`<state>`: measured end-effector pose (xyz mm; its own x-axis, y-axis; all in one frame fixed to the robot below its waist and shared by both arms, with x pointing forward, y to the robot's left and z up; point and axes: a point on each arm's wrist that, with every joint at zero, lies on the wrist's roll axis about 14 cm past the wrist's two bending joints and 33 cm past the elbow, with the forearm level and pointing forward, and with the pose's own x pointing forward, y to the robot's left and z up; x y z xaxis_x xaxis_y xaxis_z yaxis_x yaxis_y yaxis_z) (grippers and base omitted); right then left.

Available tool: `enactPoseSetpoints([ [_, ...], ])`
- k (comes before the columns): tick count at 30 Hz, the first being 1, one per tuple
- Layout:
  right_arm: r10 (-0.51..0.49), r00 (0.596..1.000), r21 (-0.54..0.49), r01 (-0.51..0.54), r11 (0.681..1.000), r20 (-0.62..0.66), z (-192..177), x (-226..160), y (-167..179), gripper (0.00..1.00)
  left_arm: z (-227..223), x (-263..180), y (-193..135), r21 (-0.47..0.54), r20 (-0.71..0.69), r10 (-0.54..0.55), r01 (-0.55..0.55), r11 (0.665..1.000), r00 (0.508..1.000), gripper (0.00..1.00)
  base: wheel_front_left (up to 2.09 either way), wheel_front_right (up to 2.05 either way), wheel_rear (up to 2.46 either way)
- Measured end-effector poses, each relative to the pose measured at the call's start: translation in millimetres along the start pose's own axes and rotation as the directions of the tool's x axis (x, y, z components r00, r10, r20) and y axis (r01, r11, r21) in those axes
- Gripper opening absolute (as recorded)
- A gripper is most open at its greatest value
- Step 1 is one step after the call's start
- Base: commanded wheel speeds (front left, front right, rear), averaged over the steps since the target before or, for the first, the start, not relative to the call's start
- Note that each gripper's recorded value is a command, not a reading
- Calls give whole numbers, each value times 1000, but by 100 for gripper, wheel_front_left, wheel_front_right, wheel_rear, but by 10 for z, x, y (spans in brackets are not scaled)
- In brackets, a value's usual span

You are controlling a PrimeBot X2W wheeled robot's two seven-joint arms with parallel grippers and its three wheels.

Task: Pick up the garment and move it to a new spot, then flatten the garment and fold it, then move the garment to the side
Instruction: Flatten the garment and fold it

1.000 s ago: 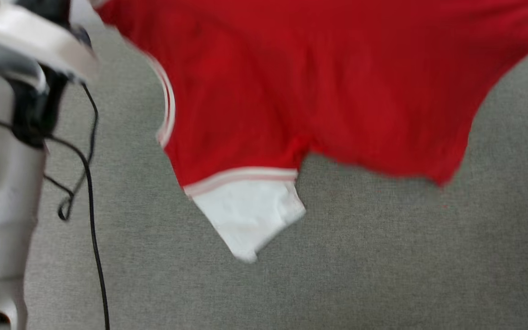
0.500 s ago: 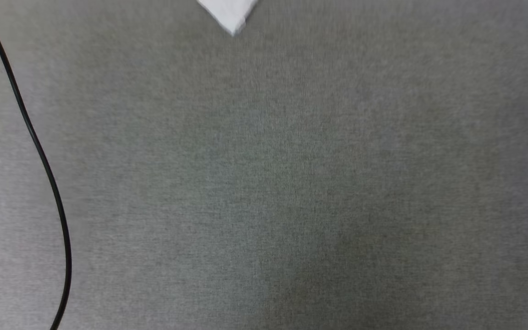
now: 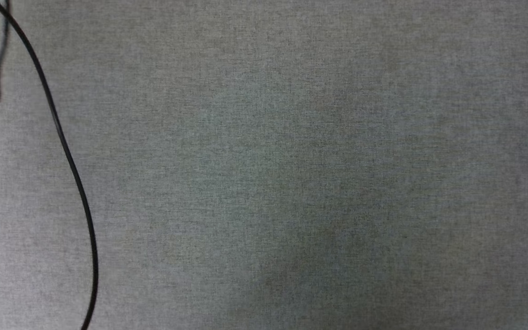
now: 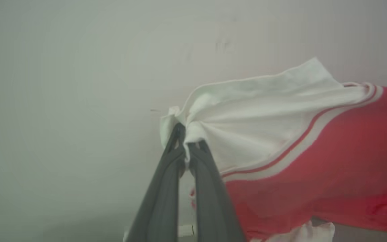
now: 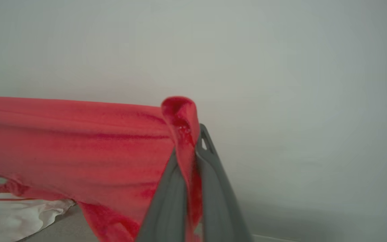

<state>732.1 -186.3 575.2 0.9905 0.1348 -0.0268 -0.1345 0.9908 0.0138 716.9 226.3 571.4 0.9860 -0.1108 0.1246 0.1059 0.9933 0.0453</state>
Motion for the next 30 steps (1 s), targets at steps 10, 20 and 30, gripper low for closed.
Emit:
enactPoseSetpoints([
  [10,32,976,89,-13,996,-214,-1055,-621,116,0,-869,-782,-36,-170,-197,37,-71,983,980,0,0,0,0],
  [20,40,937,138,9,990,-348,-1586,-1748,139,0,-1205,-2076,-102,-258,-335,43,-135,957,941,0,0,0,0],
  [30,17,926,174,53,983,-377,-1658,-2748,81,0,-1104,-3105,-190,-297,-363,62,-178,938,930,0,0,0,0],
])
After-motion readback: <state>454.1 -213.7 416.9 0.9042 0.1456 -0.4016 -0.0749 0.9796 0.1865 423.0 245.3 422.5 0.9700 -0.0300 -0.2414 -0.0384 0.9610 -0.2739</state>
